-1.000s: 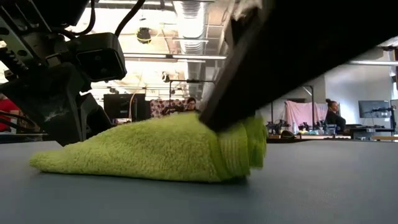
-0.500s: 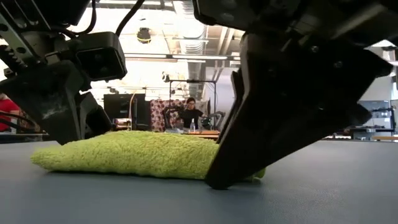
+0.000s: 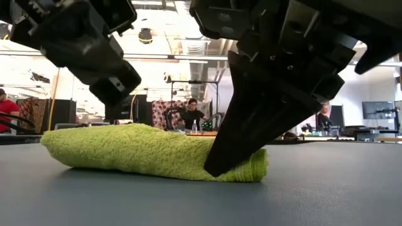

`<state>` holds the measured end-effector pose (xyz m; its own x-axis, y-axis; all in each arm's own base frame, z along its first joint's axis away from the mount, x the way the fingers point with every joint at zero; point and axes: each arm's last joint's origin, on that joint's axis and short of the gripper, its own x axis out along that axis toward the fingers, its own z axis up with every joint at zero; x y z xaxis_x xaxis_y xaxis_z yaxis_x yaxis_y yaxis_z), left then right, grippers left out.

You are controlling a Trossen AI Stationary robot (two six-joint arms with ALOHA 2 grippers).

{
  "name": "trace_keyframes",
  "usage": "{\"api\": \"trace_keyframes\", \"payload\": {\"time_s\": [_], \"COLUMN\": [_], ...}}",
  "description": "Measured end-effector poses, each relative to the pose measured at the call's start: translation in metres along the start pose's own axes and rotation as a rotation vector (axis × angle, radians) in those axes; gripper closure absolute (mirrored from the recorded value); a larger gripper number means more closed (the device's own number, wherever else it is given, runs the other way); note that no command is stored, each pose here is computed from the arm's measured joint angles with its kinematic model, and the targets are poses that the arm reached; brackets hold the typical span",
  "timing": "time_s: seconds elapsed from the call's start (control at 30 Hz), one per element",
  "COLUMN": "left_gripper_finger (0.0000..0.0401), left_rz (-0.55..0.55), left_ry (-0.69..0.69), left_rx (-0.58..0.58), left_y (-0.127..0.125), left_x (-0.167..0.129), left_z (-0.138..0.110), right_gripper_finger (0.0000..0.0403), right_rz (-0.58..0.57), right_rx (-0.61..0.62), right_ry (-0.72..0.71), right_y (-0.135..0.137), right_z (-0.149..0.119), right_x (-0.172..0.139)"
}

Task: Roll towel
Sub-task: Roll the green towel

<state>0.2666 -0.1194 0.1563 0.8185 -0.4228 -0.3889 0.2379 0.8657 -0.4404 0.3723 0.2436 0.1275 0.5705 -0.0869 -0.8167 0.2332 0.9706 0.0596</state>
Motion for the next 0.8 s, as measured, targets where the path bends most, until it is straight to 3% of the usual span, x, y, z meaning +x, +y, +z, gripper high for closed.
{"api": "trace_keyframes", "payload": {"time_s": [0.13, 0.3, 0.47, 0.8], "left_gripper_finger": [0.0401, 0.0401, 0.0401, 0.0401], "left_rz": [0.004, -0.006, 0.016, -0.032], "left_ry": [0.064, 0.071, 0.255, 0.352], "left_rx": [-0.003, 0.008, 0.027, -0.012], "left_y": [0.003, 0.005, 0.010, 0.013], "left_x": [0.021, 0.052, 0.076, 0.087], "left_z": [-0.006, 0.007, 0.003, -0.002], "right_gripper_finger": [0.0376, 0.0367, 0.0369, 0.0370], "right_rz": [0.022, 0.039, 0.063, 0.133], "right_rx": [0.030, 0.078, 0.125, 0.249], "right_ry": [-0.008, -0.015, -0.017, -0.029], "right_y": [0.002, 0.003, 0.005, 0.015], "right_z": [0.002, 0.004, 0.004, 0.003], "right_x": [-0.001, -0.001, -0.001, -0.008]}}
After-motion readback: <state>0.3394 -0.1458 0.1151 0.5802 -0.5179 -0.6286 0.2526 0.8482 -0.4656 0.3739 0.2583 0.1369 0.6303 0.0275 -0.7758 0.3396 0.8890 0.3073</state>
